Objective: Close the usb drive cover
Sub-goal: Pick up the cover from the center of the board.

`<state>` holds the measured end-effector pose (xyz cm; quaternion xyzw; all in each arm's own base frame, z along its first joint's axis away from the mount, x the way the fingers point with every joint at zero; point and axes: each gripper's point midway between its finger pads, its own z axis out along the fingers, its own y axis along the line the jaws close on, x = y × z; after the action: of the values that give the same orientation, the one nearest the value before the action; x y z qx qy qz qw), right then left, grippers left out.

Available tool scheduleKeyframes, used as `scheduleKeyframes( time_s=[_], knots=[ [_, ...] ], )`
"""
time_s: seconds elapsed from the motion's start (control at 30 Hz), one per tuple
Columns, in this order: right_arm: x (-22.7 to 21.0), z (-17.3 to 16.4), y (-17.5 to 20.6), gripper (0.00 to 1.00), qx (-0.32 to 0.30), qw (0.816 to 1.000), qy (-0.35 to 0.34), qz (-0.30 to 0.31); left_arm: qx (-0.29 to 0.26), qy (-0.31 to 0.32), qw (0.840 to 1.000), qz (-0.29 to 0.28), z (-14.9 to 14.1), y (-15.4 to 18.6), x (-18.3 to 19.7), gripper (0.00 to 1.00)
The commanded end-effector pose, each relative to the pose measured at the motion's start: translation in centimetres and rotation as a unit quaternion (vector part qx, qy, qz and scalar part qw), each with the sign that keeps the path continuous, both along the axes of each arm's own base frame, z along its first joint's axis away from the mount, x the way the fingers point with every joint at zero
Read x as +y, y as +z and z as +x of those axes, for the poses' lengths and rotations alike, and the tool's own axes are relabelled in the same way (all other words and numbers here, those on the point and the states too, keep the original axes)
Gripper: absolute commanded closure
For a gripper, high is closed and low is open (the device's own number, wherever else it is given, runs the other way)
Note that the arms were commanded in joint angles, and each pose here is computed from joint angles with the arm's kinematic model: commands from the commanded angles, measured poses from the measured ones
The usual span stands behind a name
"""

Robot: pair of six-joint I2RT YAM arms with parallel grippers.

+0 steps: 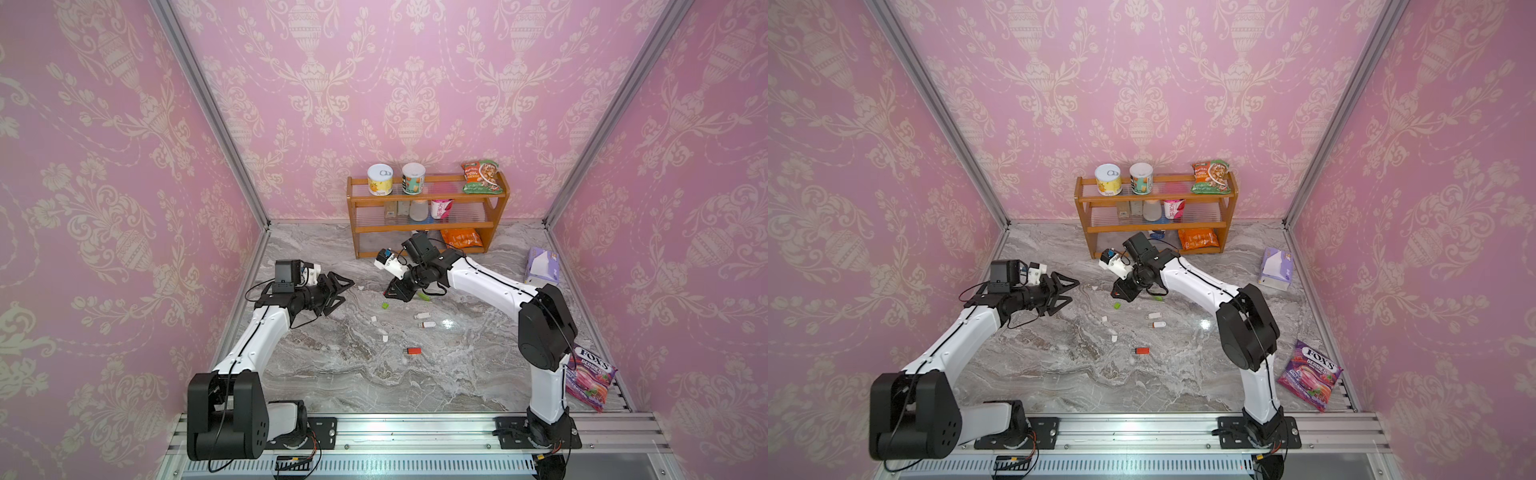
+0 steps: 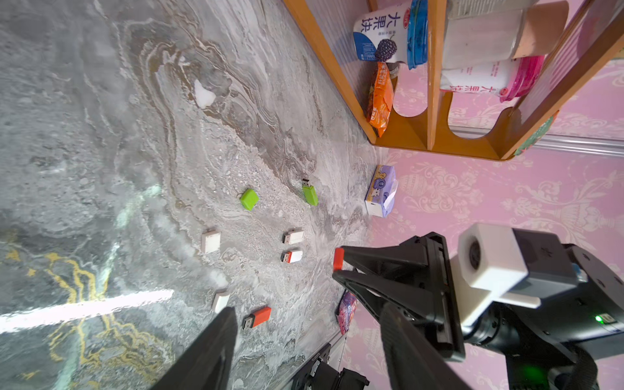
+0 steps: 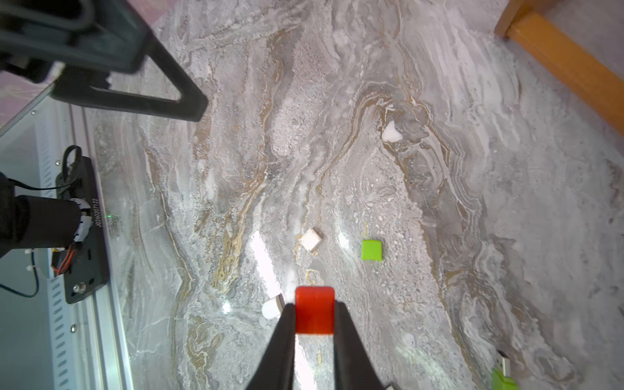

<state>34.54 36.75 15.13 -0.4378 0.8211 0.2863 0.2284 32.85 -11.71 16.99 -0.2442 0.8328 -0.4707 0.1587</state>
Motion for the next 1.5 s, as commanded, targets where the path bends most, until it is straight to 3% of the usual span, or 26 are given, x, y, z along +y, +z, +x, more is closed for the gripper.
scheduleKeyframes(
  time_s=[0.0,0.23,0.4,0.8,1.13,1.27,1.47],
  knots=[
    [0.5,-2.2,1.5,0.93,0.028,0.998,0.036,0.052,-0.048,-0.058,0.996,-0.044,0.6,3.4,-3.2,0.32],
    [-0.5,-3.2,3.2,0.9,0.014,0.996,0.053,0.077,-0.07,-0.14,0.986,-0.052,-0.4,5.5,-7.5,0.35],
    [-1.5,-3.3,3.5,0.9,-0.007,0.995,0.058,0.083,-0.057,-0.153,0.985,-0.053,-0.9,5.0,-8.1,0.42],
    [-2.3,-3.4,5.0,0.89,-0.043,0.993,0.059,0.09,-0.035,-0.228,0.972,-0.055,-2.9,3.9,-11.8,0.45],
    [-2.8,-4.0,6.0,0.89,-0.056,0.992,0.06,0.096,-0.031,-0.231,0.971,-0.053,-2.8,3.9,-12.0,0.45],
    [-2.7,-4.0,6.7,0.89,-0.06,0.991,0.058,0.108,-0.033,-0.232,0.971,-0.055,-2.7,4.1,-12.2,0.51],
    [-2.2,-3.8,7.4,0.88,-0.064,0.989,0.059,0.122,-0.033,-0.234,0.97,-0.059,-2.8,4.1,-12.8,0.52]
  ],
)
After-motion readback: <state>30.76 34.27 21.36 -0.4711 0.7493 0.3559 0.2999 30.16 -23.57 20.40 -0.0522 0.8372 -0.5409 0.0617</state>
